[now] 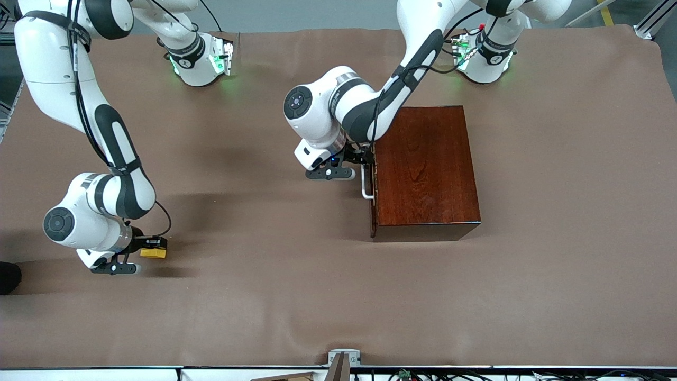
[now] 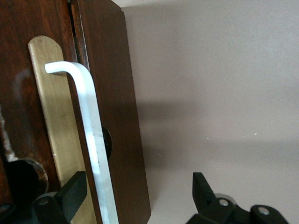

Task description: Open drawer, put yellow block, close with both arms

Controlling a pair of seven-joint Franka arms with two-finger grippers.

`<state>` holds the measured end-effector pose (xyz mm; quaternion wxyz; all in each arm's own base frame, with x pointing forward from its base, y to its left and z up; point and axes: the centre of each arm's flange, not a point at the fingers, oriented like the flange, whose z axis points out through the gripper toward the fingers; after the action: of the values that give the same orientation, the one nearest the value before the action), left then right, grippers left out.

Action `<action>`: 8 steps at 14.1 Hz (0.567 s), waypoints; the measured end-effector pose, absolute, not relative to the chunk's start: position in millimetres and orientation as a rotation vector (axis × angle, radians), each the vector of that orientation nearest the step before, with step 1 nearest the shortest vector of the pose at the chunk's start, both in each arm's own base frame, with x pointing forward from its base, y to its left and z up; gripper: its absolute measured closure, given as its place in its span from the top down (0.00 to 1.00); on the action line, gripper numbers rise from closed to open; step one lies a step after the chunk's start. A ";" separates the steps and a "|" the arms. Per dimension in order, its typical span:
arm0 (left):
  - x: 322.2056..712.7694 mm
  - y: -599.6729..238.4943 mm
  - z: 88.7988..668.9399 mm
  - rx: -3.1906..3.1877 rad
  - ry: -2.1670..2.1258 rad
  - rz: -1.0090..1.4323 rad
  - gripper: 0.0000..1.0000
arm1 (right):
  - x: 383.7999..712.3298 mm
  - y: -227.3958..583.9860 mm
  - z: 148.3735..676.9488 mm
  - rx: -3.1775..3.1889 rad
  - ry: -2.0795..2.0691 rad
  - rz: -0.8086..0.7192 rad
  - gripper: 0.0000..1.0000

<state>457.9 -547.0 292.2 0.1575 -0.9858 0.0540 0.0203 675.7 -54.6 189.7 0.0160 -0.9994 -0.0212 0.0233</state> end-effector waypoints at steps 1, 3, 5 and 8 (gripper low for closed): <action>458.5 -546.3 290.1 -2.818 0.153 0.061 1.00 | 675.7 -57.5 191.9 -3.102 -0.167 0.070 0.56; 458.6 -546.4 288.9 -2.818 0.153 0.061 1.00 | 676.1 -62.3 203.6 -3.080 -0.351 0.061 0.56; 460.4 -549.4 289.6 -2.841 0.132 0.035 1.00 | 677.7 -61.7 225.1 -3.047 -0.545 0.042 0.56; 462.4 -552.8 287.6 -2.866 0.072 0.000 1.00 | 674.9 -55.3 271.0 -2.962 -0.807 0.070 0.56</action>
<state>462.4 -552.8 287.6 0.1368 -0.9903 0.0247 0.0001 674.9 -55.3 271.0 0.0352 -0.9640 -0.2627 0.0227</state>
